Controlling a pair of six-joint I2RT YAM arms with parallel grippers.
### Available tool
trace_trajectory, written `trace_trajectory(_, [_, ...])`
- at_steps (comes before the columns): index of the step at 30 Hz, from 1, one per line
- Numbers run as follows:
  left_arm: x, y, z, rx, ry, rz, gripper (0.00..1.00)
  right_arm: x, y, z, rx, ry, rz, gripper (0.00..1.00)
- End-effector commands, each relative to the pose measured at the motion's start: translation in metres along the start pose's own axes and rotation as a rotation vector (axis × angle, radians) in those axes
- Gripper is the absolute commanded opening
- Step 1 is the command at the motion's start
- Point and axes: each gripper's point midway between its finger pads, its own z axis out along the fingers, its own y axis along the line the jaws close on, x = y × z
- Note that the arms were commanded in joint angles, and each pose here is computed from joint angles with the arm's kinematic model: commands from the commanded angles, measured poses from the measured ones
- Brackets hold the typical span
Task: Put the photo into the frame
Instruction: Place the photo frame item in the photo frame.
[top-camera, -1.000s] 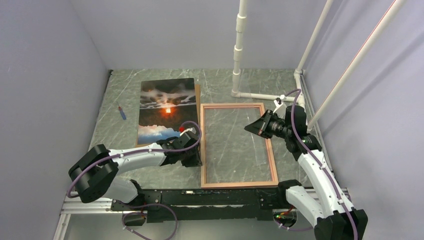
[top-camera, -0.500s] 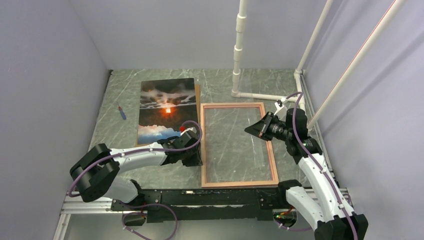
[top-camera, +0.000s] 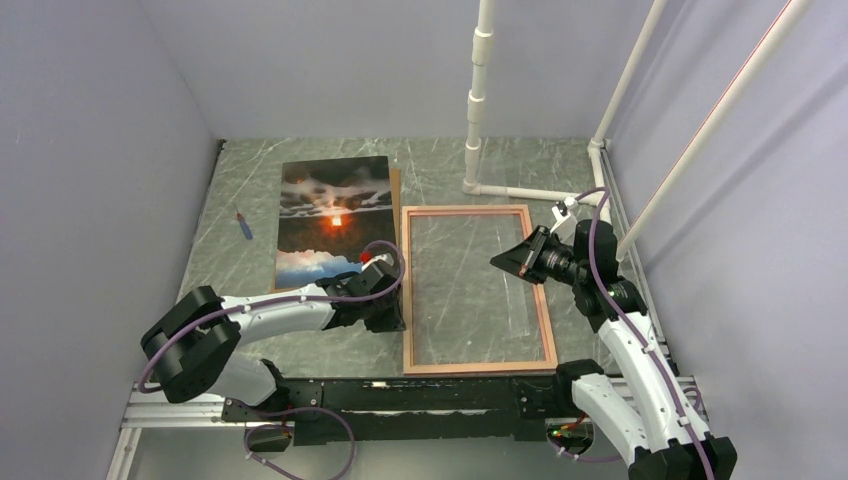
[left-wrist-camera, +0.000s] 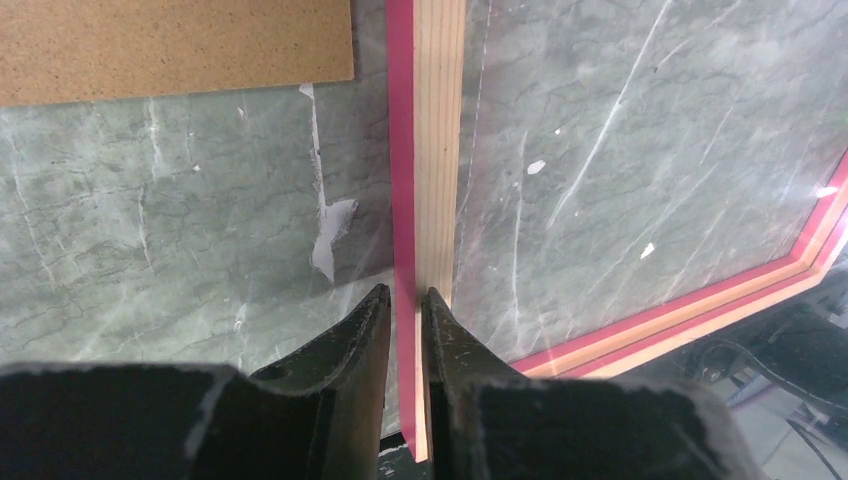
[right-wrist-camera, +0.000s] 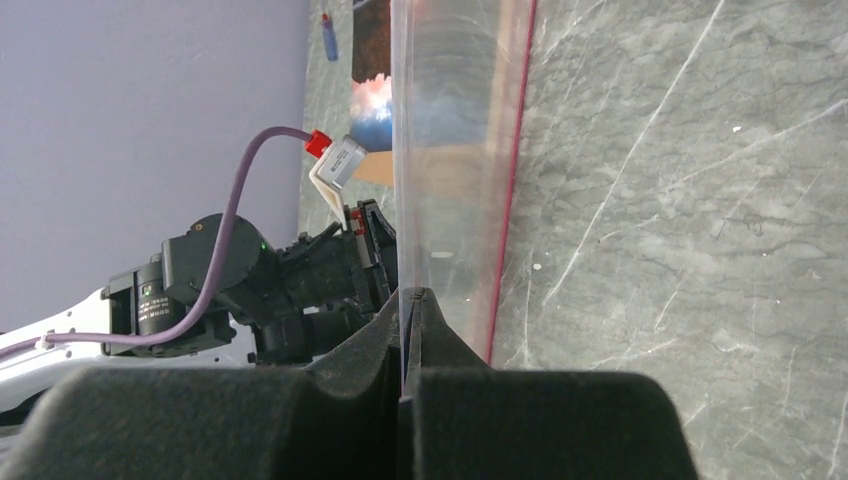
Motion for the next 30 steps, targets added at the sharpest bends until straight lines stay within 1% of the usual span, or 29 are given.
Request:
trace_trajectory(1, [0.007, 0.045, 0.01, -0.175, 0.002, 0.033, 0.22, -0.001, 0.009, -0.001, -0.048, -0.01, 0.017, 0.0])
trace_trajectory(11, [0.008, 0.047, 0.012, -0.186, 0.011, 0.037, 0.22, -0.002, 0.02, -0.002, -0.086, 0.006, 0.03, 0.0])
trace_trajectory(30, [0.009, 0.05, 0.012, -0.201, 0.012, 0.04, 0.21, -0.003, 0.026, -0.004, -0.098, 0.007, 0.069, 0.0])
